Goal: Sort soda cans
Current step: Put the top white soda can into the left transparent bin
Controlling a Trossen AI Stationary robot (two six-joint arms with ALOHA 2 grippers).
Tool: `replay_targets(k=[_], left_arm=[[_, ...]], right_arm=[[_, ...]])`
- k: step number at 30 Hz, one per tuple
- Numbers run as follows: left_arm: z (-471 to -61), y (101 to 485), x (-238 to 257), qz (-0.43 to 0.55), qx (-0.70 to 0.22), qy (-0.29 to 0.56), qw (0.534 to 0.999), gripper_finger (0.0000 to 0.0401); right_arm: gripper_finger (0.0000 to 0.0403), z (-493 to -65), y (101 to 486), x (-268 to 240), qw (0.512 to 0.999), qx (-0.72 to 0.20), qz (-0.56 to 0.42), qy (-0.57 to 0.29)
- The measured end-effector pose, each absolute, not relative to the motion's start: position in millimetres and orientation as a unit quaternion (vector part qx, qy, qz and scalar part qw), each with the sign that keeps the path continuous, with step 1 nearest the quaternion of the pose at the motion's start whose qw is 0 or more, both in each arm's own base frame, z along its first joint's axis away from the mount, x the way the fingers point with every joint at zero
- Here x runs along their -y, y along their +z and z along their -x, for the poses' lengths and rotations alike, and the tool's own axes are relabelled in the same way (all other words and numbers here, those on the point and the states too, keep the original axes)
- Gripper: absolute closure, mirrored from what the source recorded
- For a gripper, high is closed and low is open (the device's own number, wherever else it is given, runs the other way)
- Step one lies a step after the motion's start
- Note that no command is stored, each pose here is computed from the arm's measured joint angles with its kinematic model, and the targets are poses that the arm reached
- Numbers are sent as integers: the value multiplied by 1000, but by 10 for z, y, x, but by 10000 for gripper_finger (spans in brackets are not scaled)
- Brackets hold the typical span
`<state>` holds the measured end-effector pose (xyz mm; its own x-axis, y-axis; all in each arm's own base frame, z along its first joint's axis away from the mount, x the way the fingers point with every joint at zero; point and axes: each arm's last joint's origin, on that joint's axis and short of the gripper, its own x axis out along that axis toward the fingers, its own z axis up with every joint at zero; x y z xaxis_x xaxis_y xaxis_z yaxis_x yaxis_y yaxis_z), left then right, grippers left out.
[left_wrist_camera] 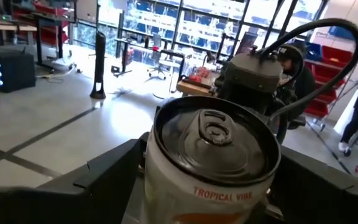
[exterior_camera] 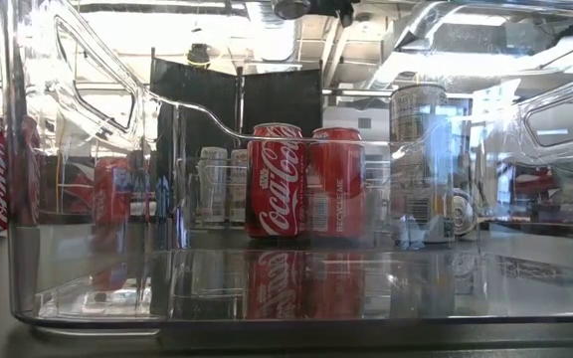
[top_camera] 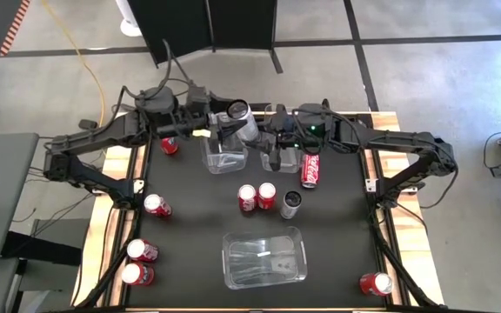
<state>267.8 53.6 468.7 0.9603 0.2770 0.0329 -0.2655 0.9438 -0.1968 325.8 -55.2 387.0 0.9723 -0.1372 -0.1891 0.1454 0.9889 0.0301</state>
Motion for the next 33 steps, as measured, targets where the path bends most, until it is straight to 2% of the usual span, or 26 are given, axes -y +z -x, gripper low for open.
replay_targets(k=[4,10,15,20,27,33], left_arm=[[-2679,4688,-536,93,30,138,986,82],[-2678,4696,-536,68,31,139,987,147],[-2678,4717,-543,64,44,154,985,151],[-2673,4714,-554,69,46,184,979,151],[-2628,4722,-619,34,43,281,958,151],[-2689,4503,-638,38,14,301,953,151]], right_arm=[[191,-3258,3871,554,993,-93,-22,-72],[191,-3258,3872,557,993,-93,-20,-72],[188,-3248,3872,574,992,-97,-22,-72],[142,-3223,3875,595,992,-101,-34,-71],[59,-3021,3976,750,984,-102,-39,-141],[40,-2745,4116,949,974,-90,-48,-203]])
